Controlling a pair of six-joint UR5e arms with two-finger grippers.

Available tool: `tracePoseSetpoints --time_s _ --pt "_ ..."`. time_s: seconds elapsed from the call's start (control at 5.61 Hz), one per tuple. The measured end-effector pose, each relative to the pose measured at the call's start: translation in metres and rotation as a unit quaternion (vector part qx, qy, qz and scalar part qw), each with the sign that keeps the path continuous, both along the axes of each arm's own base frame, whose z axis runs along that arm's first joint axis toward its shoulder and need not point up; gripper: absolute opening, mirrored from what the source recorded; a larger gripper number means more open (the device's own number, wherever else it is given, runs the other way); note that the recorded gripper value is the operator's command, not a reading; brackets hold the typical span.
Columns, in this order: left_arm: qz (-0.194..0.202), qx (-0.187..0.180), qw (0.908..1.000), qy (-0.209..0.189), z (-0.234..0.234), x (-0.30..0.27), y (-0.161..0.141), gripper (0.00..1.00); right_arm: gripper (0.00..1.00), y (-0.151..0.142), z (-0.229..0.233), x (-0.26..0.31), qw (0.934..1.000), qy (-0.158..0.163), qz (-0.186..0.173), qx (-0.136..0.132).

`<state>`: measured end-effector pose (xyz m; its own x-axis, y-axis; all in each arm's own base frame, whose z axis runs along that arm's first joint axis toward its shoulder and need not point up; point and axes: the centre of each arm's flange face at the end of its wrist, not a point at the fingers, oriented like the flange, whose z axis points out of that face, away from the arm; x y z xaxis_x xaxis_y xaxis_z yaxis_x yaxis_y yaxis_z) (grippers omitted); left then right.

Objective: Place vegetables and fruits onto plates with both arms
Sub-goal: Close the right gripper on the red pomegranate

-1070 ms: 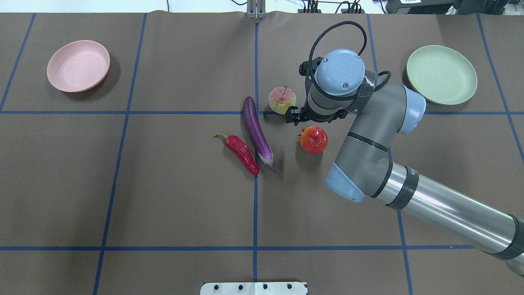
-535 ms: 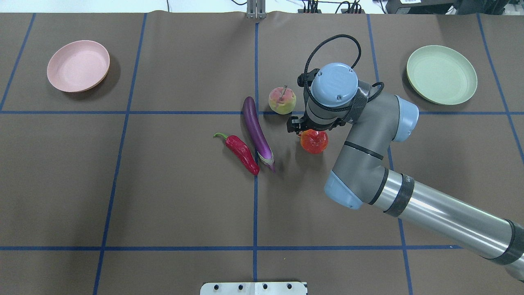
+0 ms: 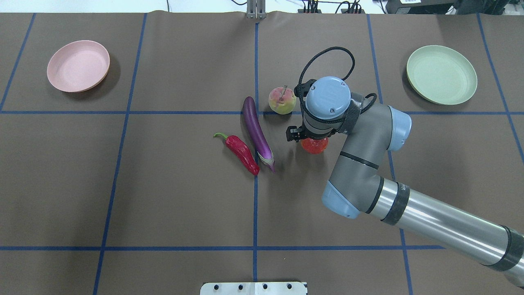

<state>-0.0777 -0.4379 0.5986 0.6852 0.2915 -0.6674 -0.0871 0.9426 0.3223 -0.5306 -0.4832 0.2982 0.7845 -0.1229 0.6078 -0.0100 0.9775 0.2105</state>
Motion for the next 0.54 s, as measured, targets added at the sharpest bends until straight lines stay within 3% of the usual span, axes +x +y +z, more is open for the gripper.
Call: tracePoseSetpoints --time_s 0.54 --pt "0.001 0.005 1.0000 0.007 -0.005 0.001 0.000 1.00 0.00 0.001 -0.010 0.006 0.9999 -0.008 0.003 0.008"
